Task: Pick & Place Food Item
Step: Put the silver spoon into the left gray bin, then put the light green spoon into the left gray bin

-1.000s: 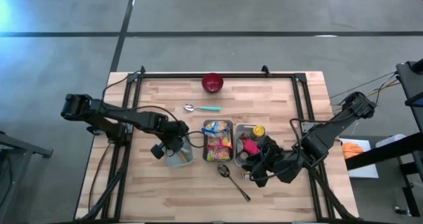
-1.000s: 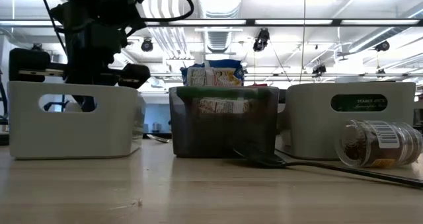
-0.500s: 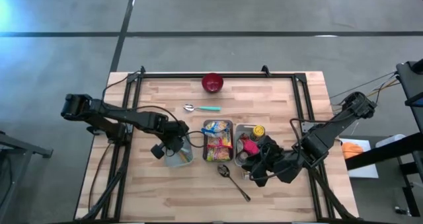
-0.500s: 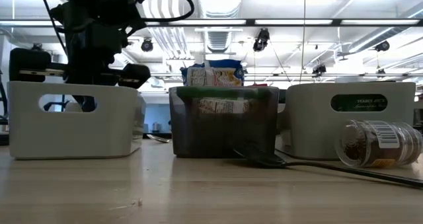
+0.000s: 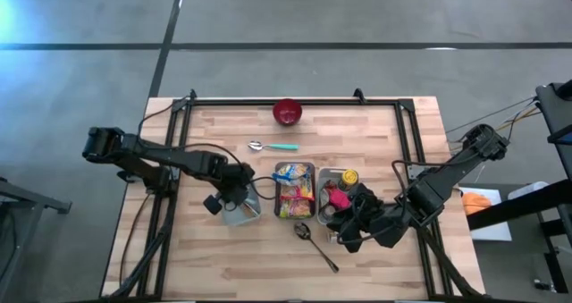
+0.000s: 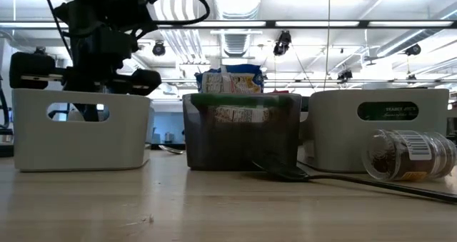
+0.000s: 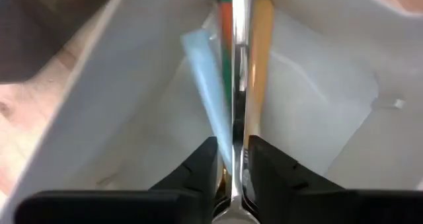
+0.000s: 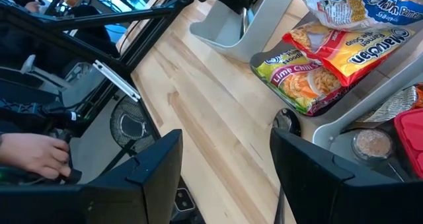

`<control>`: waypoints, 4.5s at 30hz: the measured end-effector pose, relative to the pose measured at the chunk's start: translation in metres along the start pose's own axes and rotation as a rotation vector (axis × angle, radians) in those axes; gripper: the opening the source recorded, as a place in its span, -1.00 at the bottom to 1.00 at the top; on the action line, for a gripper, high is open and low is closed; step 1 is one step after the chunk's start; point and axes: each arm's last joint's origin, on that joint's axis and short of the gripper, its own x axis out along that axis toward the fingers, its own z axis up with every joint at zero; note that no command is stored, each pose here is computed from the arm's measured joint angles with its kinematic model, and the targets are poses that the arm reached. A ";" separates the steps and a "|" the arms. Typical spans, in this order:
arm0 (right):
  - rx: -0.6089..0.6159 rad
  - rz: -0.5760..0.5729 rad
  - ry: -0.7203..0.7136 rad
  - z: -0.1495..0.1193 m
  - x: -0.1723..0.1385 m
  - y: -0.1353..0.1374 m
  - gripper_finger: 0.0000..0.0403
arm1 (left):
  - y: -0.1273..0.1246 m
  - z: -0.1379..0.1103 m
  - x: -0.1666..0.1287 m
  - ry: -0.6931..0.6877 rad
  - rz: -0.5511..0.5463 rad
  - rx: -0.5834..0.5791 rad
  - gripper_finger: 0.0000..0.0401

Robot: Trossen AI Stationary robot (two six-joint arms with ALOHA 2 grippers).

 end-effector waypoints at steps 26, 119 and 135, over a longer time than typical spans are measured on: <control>-0.024 -0.001 0.006 0.000 0.000 0.000 0.12 | 0.063 0.026 -0.084 -0.121 0.223 -0.571 -0.14; 0.123 0.011 0.026 -0.009 -0.004 0.001 0.12 | 0.204 -0.044 0.019 0.167 0.197 -0.633 -0.91; 0.083 0.008 0.026 -0.010 -0.003 0.001 0.12 | 0.176 -0.037 -0.056 0.167 0.232 -0.594 -0.91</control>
